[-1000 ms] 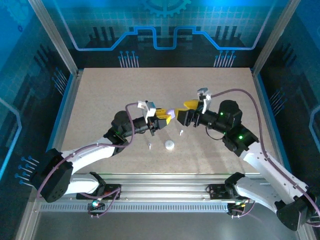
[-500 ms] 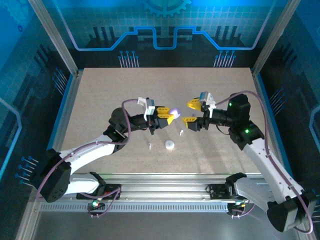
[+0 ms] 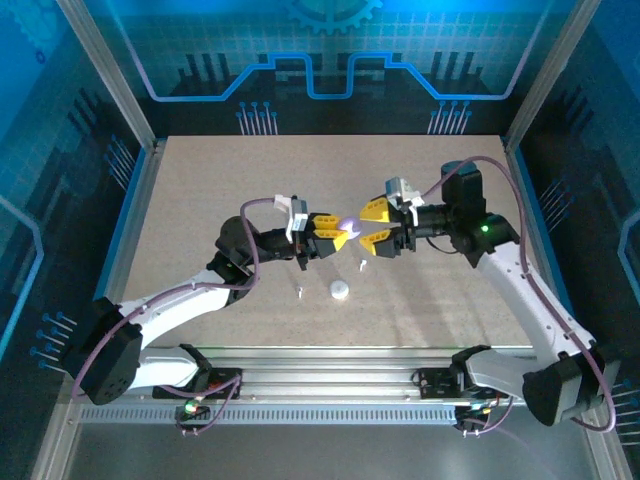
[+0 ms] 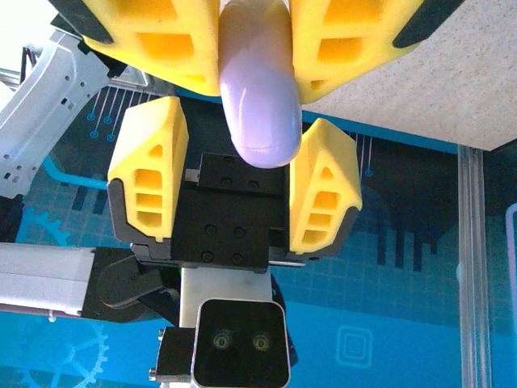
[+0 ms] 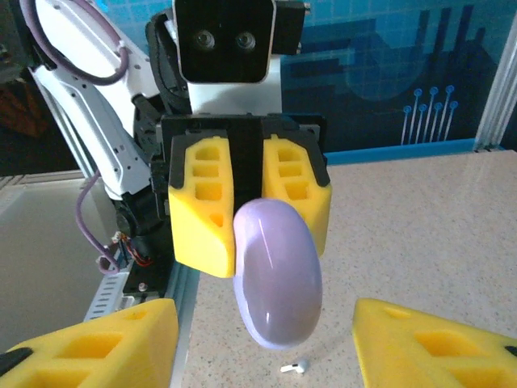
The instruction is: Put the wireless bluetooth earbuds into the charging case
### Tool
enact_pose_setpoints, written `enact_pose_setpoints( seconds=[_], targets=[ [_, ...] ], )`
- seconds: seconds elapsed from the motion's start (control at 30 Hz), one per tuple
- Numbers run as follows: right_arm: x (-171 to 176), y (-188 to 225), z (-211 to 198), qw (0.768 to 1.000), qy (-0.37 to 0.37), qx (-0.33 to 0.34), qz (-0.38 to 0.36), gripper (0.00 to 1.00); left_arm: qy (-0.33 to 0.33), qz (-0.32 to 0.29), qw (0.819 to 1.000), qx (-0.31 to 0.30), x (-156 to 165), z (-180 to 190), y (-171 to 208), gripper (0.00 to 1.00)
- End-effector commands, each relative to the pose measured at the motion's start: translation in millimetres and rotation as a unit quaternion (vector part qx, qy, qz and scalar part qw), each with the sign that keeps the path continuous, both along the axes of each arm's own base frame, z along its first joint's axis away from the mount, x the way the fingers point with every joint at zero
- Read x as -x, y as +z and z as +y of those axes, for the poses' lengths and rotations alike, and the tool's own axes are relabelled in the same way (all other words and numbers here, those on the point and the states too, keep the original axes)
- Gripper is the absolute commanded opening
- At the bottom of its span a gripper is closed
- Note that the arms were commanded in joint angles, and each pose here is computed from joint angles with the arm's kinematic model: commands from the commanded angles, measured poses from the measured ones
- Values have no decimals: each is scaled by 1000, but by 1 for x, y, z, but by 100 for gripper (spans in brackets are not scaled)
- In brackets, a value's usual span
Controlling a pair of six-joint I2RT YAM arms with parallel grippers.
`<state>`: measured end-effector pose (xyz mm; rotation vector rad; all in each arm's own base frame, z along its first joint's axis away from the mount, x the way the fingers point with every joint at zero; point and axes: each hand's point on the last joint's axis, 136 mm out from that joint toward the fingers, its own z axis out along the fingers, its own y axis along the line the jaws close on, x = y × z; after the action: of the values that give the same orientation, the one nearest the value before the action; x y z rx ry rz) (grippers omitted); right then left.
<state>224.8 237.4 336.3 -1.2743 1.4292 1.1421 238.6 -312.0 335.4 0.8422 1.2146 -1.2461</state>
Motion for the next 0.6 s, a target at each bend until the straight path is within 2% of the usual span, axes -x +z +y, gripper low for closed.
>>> enact_pose_setpoints(
  seconds=[0.0, 0.37, 0.57],
  targets=[
    [12, 12, -1, 999, 40, -11, 3, 56, -19, -28, 999, 25, 10, 0, 22, 21],
    [9, 16, 4, 996, 83, -20, 20, 35, -24, -31, 999, 30, 12, 1, 26, 21],
    [9, 15, 5, 995, 96, -22, 26, 28, -29, -30, 999, 31, 14, 0, 27, 22]
  ],
)
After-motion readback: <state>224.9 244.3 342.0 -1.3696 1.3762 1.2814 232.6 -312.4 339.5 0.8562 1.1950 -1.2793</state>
